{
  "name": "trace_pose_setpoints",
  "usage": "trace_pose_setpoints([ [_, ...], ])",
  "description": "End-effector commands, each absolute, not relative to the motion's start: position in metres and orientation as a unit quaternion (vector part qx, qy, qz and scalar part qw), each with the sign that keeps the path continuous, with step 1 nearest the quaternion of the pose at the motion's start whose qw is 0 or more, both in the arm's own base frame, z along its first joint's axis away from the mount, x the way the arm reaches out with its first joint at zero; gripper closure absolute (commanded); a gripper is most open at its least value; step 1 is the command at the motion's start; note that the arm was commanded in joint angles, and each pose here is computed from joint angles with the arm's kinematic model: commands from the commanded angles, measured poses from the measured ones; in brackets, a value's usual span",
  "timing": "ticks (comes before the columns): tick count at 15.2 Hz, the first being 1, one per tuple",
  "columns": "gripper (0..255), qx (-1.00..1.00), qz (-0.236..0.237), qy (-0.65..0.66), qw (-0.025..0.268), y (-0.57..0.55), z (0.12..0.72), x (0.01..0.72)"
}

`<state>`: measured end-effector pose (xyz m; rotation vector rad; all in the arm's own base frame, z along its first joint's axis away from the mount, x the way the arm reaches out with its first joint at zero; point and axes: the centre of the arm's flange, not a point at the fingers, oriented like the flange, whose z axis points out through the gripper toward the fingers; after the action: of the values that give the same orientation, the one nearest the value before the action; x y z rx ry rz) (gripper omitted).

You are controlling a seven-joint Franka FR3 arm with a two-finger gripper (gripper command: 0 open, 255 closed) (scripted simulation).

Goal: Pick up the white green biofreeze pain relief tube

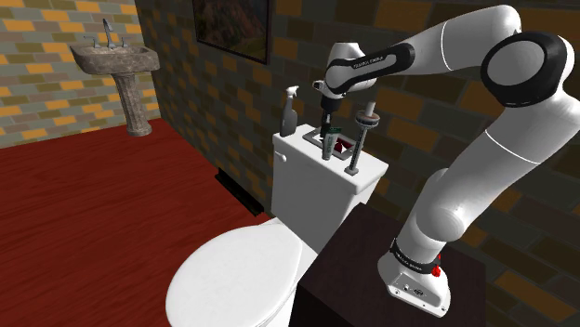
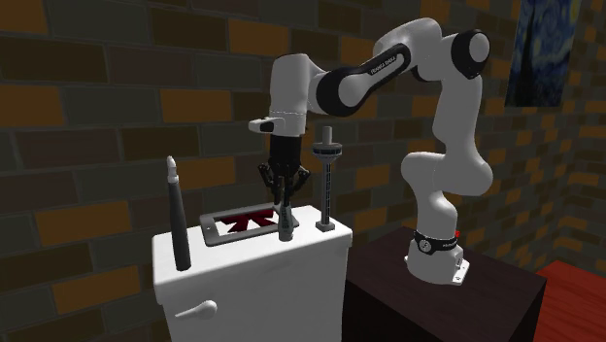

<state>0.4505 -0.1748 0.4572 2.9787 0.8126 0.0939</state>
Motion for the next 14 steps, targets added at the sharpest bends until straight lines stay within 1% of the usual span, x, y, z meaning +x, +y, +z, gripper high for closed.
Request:
trace_pose_setpoints([
  [1, 255, 0.964, 0.029, 0.263, 0.026, -0.175, 0.462, 0.45],
  [14, 255, 0.964, 0.029, 0.263, 0.026, -0.175, 0.53, 0.45],
])
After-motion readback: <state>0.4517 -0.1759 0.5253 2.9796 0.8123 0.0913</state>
